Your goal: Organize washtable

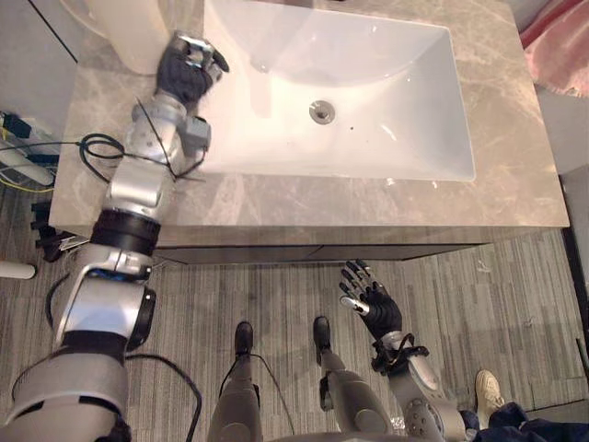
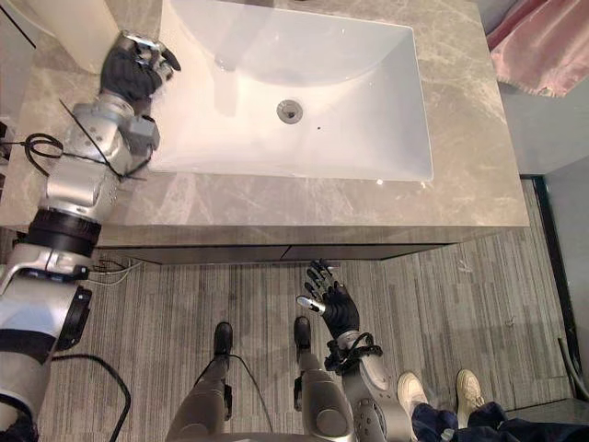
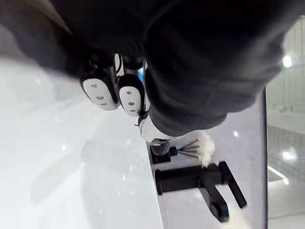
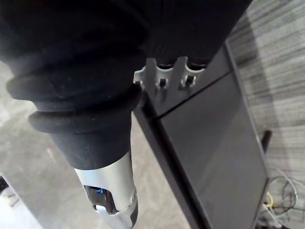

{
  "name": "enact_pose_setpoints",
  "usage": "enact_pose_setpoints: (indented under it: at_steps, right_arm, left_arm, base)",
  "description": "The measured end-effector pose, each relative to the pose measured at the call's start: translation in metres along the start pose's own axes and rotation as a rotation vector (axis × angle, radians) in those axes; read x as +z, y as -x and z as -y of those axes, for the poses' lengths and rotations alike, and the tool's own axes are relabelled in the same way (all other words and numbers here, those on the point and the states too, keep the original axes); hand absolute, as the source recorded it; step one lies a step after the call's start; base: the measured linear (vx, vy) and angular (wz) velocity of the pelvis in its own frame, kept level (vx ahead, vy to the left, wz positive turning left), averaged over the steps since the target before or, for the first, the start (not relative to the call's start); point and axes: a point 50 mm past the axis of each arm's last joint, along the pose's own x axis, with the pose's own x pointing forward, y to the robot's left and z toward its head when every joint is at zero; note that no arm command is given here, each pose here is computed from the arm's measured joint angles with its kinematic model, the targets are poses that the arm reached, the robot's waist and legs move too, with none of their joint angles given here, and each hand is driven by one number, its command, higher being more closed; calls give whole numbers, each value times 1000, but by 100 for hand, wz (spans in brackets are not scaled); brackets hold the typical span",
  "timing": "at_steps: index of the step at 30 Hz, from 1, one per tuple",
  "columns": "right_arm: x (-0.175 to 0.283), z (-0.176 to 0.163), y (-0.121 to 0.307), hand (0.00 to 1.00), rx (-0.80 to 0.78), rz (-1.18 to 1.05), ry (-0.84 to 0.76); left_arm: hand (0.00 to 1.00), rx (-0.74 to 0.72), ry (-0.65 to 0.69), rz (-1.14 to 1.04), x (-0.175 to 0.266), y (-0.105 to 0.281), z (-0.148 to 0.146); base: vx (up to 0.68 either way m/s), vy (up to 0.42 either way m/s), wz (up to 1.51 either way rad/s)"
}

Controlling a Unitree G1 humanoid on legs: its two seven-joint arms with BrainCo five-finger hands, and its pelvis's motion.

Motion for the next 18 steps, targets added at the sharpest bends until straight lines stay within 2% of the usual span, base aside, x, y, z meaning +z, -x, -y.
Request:
enact_pose_setpoints:
  at_steps: [6,18]
  right_arm:
    - [1,0,-1,0,4,1,0]
    - [-8,12,7,0,-10,-60,24]
  left_arm:
    - [100,-53,36,-29,-19,22,10]
    - [100,7,91,-123,-52,48,2]
  base:
    - [-16,3,5]
    - [5,0,8]
